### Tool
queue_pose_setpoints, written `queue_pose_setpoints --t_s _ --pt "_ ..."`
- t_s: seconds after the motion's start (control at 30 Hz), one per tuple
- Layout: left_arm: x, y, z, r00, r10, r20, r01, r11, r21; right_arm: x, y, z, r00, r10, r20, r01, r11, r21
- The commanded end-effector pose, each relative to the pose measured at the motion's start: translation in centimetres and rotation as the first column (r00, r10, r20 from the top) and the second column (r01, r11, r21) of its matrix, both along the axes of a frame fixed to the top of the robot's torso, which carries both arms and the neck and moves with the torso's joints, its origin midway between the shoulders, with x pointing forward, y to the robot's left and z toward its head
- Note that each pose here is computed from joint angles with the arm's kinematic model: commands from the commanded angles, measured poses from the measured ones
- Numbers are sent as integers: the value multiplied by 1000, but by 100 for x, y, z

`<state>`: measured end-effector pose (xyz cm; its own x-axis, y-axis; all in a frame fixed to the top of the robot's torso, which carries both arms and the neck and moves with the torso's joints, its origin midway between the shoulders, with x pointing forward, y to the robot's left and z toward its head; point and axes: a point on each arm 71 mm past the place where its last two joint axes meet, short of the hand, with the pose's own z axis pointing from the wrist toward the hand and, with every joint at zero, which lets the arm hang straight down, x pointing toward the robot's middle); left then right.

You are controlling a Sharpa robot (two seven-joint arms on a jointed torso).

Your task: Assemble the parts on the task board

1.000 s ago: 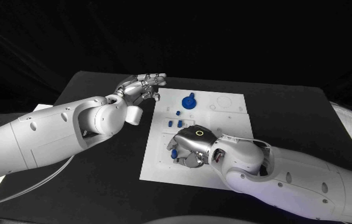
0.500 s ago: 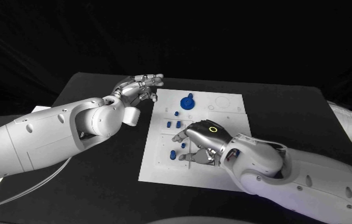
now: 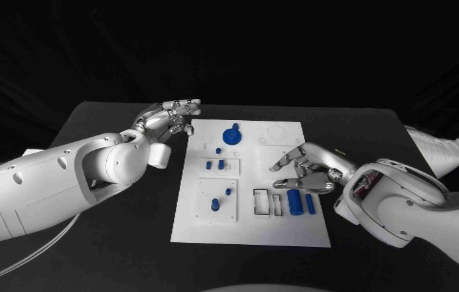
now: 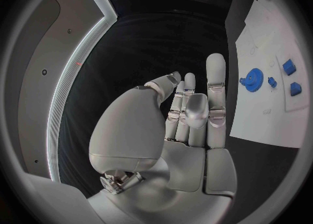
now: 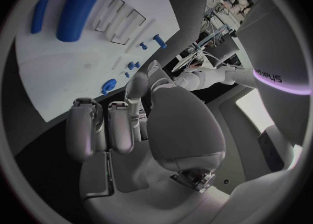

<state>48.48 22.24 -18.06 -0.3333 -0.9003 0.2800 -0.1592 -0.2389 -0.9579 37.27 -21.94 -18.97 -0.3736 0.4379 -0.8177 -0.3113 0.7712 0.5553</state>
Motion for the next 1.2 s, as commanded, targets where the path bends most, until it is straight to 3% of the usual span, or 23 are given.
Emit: queue_pose_setpoints --t_s 0.03,0.23,0.53,1.2 --pt "-8 -25 7 1000 -13 9 13 1000 -5 -63 -119 -118 981 -84 -176 84 996 -10" --pt "-11 -25 -15 1000 -14 5 14 1000 -2 -132 -252 -158 982 -140 -130 121 982 -144" --pt "-13 -48 -25 1000 -20 2 20 1000 -3 -136 -243 -246 973 -209 -97 179 950 -255" --pt "-21 -32 -35 1000 -23 -3 23 1000 -1 -109 -92 -444 979 -183 -87 142 926 -349"
